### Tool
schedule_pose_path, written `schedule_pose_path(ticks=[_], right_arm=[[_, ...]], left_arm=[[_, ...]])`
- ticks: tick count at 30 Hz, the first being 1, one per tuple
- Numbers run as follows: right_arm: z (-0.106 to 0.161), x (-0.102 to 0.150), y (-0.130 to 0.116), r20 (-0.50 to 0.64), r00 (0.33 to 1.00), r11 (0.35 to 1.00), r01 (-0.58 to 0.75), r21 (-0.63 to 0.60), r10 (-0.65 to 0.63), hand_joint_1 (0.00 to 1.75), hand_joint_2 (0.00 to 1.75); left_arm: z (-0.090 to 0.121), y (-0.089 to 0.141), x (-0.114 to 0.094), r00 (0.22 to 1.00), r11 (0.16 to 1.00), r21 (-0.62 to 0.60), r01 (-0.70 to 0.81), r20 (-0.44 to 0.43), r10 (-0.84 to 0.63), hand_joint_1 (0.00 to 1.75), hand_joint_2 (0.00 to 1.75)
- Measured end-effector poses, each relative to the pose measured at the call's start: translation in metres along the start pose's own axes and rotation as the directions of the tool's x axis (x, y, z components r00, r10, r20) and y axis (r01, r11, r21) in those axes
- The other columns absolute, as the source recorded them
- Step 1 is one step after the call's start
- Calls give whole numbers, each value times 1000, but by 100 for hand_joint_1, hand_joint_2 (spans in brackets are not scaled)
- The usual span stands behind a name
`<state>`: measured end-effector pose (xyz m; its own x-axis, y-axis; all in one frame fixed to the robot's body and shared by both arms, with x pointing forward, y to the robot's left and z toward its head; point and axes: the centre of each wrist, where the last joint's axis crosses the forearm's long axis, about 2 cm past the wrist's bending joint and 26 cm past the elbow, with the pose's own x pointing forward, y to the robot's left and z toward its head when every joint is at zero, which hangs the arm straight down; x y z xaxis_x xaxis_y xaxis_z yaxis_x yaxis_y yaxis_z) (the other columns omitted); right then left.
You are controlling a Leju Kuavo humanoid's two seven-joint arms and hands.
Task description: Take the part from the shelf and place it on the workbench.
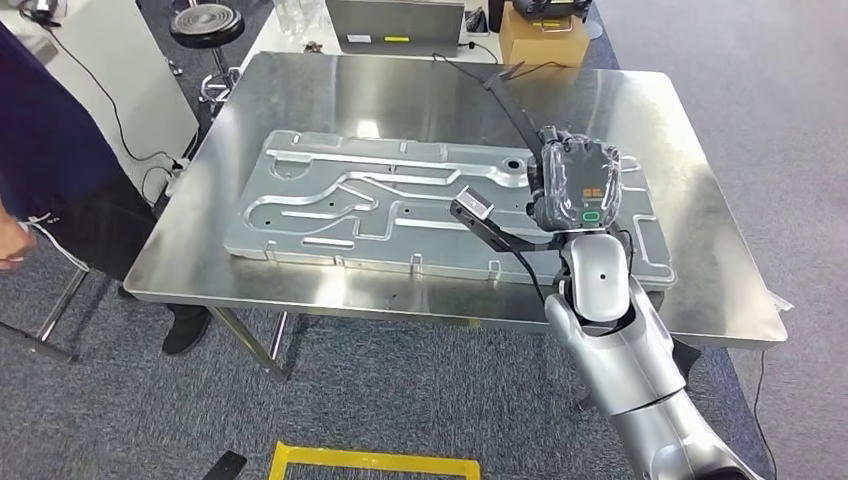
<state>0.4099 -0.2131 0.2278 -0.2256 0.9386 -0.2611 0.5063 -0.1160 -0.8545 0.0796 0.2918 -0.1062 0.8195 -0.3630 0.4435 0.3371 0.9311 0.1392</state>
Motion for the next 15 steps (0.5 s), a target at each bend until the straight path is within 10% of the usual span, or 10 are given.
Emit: schedule_pose_path(ticks=[15], right_arm=[[-8,3,2,12,1000,999,9,37,-9,175,175]], left_arm=[[0,2,0,1000,1000,-2,0,-4,0,0,0]])
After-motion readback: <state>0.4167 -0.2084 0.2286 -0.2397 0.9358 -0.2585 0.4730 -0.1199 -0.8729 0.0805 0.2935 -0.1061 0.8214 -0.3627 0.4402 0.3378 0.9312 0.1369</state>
